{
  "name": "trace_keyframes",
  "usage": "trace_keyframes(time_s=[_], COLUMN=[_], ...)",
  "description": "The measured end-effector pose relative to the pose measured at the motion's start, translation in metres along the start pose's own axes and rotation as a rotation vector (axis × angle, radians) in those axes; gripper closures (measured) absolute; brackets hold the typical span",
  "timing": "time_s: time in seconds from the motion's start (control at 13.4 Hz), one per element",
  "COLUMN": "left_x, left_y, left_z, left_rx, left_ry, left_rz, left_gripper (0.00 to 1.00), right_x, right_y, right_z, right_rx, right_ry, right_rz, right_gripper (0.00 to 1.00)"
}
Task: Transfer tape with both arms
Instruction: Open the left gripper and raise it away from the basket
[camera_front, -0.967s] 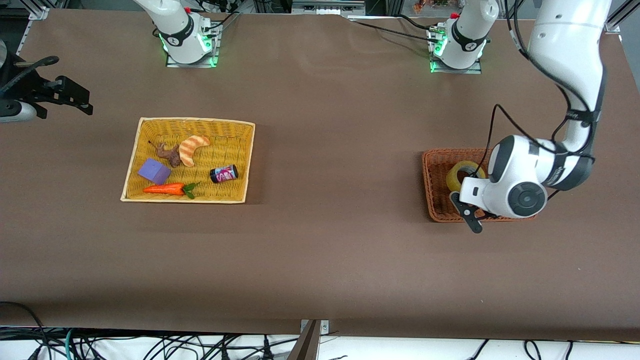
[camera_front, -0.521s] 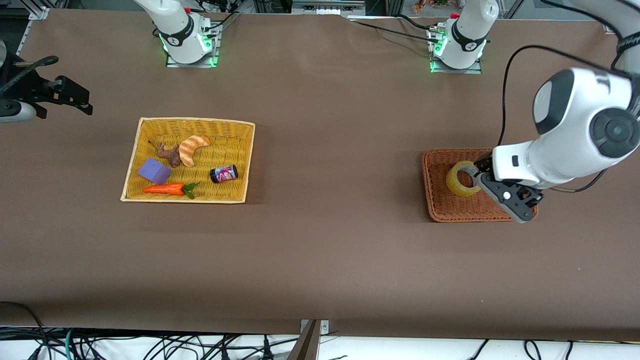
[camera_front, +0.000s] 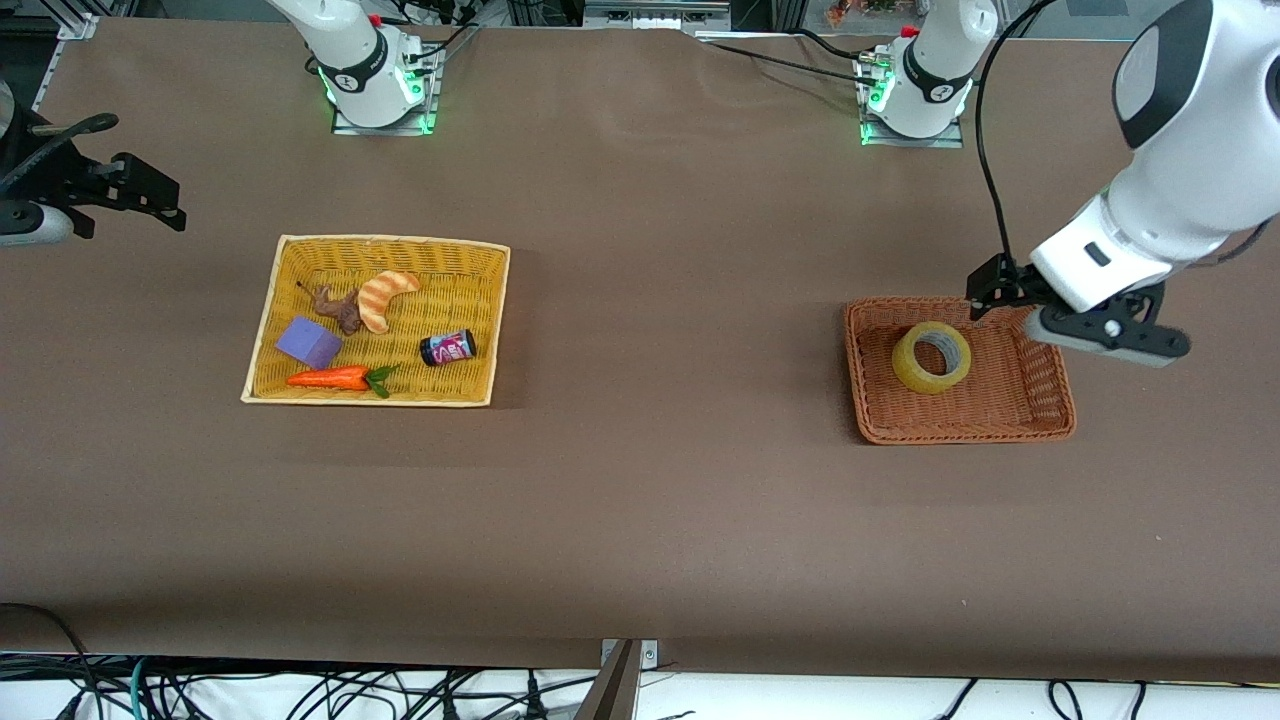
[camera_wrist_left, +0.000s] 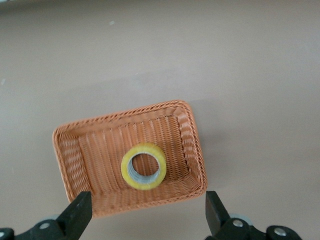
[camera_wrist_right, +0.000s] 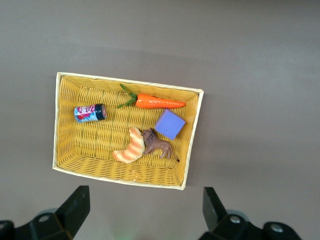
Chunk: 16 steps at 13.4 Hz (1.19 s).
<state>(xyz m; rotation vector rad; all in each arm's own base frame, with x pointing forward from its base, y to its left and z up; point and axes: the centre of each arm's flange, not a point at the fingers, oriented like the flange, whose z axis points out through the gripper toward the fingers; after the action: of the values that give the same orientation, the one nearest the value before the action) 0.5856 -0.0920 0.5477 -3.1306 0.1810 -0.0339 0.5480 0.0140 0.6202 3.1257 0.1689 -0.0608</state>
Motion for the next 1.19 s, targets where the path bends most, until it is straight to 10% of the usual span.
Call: trace_keyframes(time_s=[1.19], left_x=[-0.029], left_y=[0.003], left_z=[-0.015], left_rx=[-0.018], left_ry=[-0.060], left_rz=[-0.055], left_gripper=[0.00], right_x=[0.000], right_y=[0.000], right_z=[0.000], right_rx=[0.000], right_ry=[0.001], right_rz=[0.000], right_gripper=[0.00])
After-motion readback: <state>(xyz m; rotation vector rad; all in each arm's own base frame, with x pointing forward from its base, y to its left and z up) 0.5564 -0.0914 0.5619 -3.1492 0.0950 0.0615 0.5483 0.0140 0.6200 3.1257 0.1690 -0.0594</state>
